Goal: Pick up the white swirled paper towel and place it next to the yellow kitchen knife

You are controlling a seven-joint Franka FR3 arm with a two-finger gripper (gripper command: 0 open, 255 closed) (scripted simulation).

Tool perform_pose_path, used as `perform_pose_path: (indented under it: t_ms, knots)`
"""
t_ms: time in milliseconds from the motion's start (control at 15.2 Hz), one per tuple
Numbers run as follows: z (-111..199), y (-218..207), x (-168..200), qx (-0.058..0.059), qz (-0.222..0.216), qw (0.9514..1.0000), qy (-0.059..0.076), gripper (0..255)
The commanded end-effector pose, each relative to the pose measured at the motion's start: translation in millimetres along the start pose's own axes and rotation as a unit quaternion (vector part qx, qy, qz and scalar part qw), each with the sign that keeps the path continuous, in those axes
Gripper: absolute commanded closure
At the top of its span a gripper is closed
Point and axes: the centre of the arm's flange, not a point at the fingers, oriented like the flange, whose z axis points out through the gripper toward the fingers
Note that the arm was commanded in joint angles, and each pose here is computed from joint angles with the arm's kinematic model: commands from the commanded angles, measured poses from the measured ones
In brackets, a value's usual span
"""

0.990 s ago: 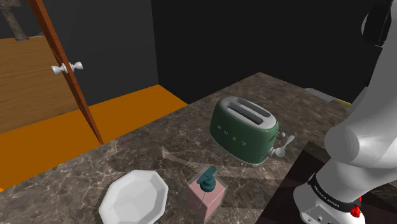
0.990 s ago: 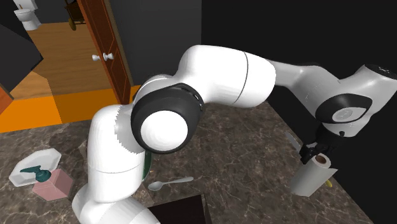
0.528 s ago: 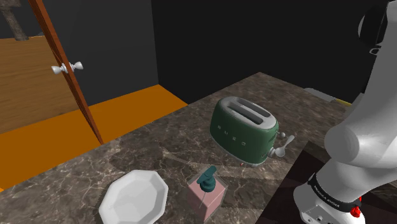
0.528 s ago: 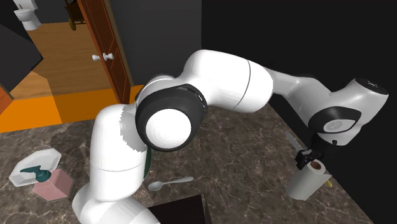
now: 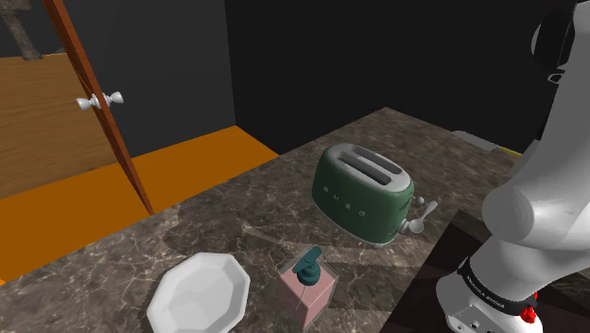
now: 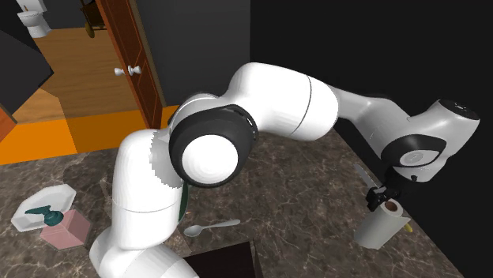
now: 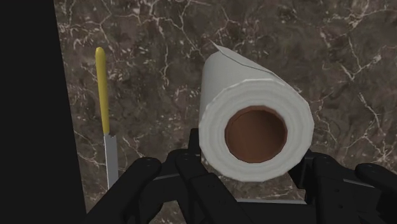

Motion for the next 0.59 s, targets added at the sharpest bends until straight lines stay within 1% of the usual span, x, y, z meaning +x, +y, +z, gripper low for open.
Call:
perform_pose_path:
  t_ms: [0,330,528]
  knots:
    - [0.0,0.0,0.0,0.0,0.0,1.0,0.0,0]
    - [0.0,0.0,0.0,0.0,0.0,1.0,0.0,0]
    - [-39.6,0.0,0.0,0.0,0.0,1.0,0.0,0]
